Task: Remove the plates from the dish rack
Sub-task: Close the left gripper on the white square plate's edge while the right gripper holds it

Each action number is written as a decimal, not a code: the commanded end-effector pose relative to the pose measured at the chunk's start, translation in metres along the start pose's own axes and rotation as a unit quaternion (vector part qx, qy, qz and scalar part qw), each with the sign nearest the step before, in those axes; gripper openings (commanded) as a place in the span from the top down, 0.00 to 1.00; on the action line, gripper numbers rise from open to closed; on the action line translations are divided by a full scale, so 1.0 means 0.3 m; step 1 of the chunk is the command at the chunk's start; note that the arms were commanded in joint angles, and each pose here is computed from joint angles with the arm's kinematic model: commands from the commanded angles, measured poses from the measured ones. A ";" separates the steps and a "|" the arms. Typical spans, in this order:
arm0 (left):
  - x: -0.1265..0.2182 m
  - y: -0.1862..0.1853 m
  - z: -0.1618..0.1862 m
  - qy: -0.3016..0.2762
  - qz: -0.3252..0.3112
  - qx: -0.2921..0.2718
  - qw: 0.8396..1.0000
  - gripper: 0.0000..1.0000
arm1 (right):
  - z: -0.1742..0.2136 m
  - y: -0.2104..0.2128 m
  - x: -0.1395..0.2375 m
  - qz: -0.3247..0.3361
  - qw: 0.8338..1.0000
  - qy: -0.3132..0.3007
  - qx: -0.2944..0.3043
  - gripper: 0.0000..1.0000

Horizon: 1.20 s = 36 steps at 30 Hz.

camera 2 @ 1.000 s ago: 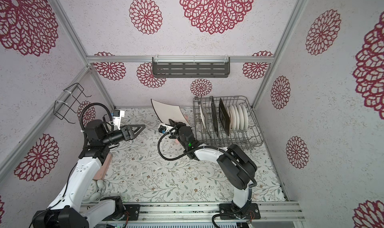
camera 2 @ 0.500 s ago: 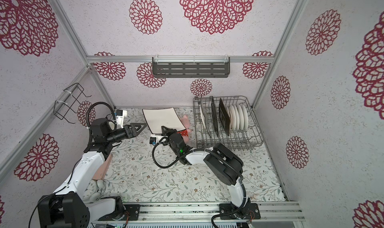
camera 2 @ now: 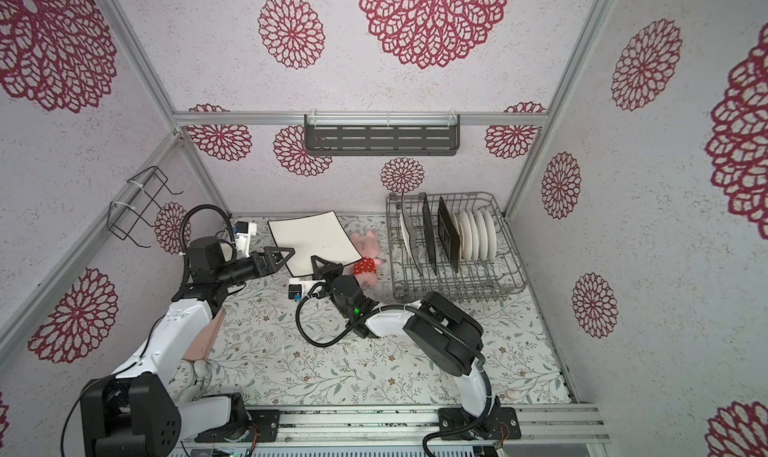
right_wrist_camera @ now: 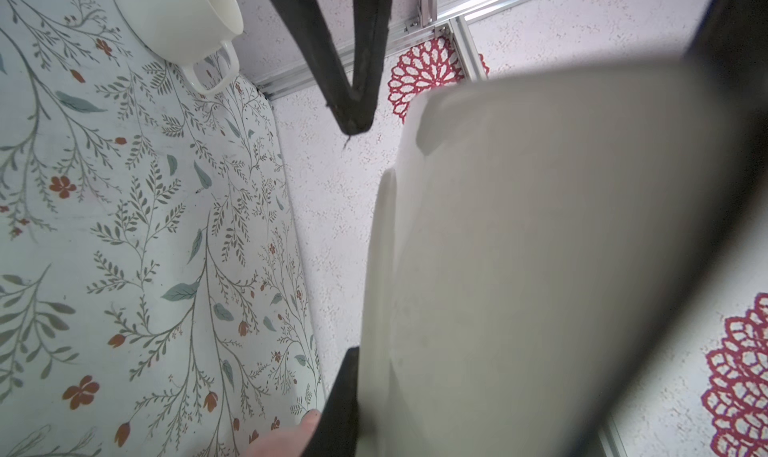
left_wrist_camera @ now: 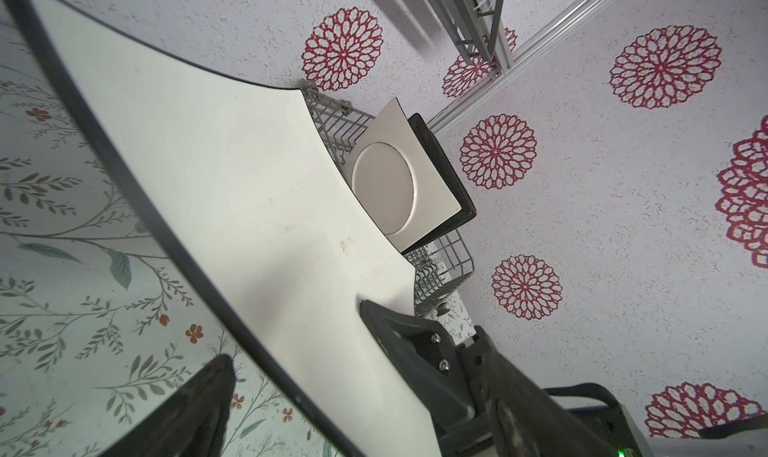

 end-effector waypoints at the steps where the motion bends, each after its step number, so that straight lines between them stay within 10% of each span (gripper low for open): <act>1: -0.003 0.003 -0.033 -0.005 -0.002 -0.007 1.000 0.06 | -0.201 -0.335 0.034 0.167 0.982 -0.083 -0.039 1.00; 17: -0.041 0.044 0.005 0.022 -0.010 0.016 1.000 0.23 | -0.261 -0.294 0.045 0.186 0.977 -0.103 -0.028 1.00; 36: -0.053 0.053 0.008 0.025 -0.007 0.023 0.999 0.77 | -0.265 -0.263 0.030 0.182 0.977 -0.102 -0.037 1.00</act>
Point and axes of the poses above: each gripper's point midway between its finger pads, its own x axis back along the fingers, its own y axis along the line the jaws close on, z = x × y, the point moved 1 cm from there along x, back along the fingers, and after that the axes turned 11 degrees about -x, right-handed, at the moved point
